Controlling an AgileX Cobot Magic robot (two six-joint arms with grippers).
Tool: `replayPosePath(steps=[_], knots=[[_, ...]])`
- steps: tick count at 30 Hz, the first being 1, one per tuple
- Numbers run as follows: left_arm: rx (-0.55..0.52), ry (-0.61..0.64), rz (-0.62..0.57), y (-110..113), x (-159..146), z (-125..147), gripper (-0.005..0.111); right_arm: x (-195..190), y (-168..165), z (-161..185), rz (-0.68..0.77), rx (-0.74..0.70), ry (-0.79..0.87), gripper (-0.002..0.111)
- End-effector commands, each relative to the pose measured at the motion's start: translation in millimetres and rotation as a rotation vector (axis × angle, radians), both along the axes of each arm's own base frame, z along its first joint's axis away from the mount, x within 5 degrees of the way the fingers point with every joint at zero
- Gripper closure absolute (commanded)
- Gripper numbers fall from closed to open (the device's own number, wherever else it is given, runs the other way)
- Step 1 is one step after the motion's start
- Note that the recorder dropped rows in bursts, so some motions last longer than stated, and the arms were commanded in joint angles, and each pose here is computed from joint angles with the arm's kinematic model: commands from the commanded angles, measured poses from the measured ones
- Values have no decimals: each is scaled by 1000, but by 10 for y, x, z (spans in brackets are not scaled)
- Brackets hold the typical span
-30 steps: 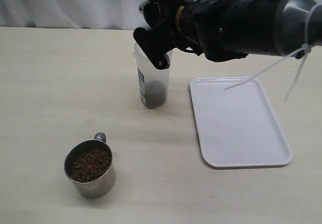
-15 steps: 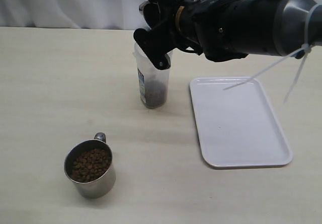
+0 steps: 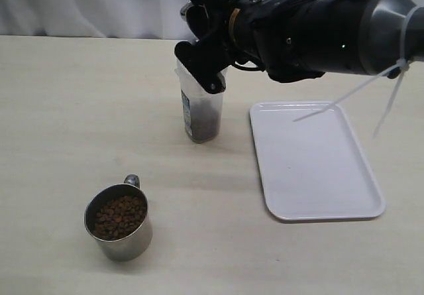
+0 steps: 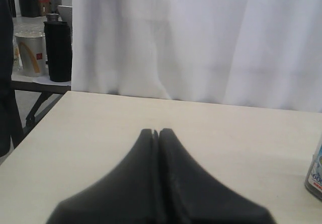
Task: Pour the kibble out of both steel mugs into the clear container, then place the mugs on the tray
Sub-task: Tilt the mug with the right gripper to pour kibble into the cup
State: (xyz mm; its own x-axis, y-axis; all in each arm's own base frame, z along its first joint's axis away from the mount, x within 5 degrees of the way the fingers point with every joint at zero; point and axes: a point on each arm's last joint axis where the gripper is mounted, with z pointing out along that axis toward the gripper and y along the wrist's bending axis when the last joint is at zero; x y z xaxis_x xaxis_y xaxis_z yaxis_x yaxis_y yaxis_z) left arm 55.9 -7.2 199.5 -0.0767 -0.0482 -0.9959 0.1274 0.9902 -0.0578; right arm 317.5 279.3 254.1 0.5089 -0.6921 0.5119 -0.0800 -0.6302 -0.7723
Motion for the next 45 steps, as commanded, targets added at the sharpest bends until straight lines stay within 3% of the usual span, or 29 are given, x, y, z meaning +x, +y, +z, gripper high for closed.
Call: replayPosePath(steps=[1,23,40,45], knots=[[-6,-13,-1,-1,-1,6,107,-23,-1,55,24,-29,-27,104],[-6,-15,-1,-1,0,8,107,-59,40,53,79,-114,-61,104],[-6,-12,-1,-1,-1,6,107,-172,160,53,184,-265,-132,104],[-6,-12,-1,-1,-1,6,107,-161,134,68,141,-278,-149,104]])
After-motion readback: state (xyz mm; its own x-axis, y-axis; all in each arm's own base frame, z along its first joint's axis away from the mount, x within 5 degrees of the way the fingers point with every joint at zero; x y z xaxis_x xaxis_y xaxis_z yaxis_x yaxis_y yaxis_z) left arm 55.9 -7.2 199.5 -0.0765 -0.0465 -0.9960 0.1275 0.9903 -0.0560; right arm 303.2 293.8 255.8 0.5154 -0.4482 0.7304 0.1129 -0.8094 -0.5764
